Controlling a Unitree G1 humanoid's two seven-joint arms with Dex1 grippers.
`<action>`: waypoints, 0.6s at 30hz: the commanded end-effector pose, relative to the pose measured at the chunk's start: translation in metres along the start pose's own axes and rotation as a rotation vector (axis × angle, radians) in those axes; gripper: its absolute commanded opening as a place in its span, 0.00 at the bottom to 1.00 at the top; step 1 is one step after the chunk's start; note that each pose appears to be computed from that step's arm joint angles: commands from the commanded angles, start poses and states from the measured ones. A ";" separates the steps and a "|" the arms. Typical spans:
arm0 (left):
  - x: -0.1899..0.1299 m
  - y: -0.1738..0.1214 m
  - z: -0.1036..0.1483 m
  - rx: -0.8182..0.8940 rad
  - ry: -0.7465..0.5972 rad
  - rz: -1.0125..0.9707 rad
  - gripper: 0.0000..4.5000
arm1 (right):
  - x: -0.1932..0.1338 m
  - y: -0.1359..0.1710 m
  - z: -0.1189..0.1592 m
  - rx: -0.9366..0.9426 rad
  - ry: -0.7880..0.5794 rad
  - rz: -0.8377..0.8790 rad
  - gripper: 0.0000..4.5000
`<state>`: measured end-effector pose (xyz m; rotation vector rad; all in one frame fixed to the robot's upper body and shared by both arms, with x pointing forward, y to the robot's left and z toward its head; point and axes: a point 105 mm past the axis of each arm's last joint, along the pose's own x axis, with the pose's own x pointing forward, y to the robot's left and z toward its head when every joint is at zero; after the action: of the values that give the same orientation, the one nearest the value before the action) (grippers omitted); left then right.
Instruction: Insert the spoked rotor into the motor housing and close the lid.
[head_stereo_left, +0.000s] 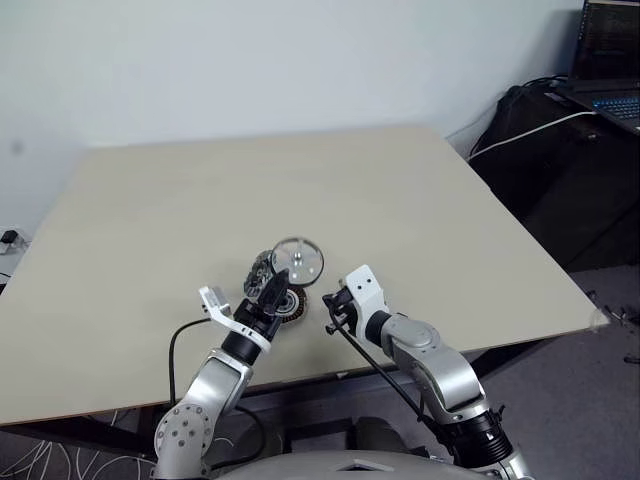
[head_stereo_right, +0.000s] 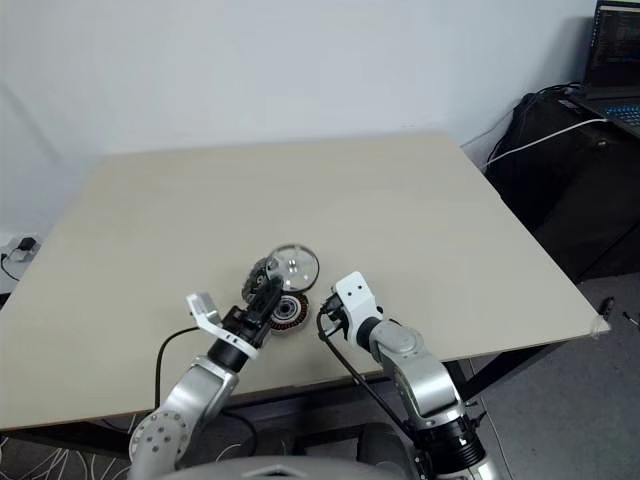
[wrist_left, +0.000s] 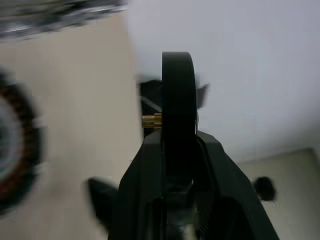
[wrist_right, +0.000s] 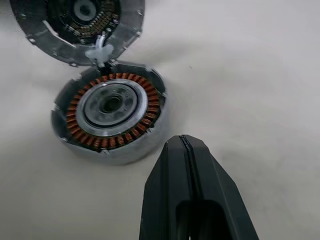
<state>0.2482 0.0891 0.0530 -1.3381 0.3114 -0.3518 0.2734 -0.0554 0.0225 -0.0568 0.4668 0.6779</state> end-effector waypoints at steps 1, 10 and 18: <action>0.000 0.000 0.004 0.033 -0.009 0.031 0.09 | -0.006 -0.002 0.016 -0.003 -0.065 -0.019 0.00; -0.006 0.027 -0.001 -0.001 0.019 0.146 0.09 | -0.006 0.000 0.017 -0.003 -0.067 -0.013 0.00; -0.009 0.036 -0.001 -0.007 0.016 0.168 0.09 | -0.007 -0.001 0.017 -0.009 -0.067 -0.013 0.00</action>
<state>0.2391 0.1000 0.0103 -1.3086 0.4676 -0.1904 0.2723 -0.0595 0.0243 -0.0483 0.4598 0.6577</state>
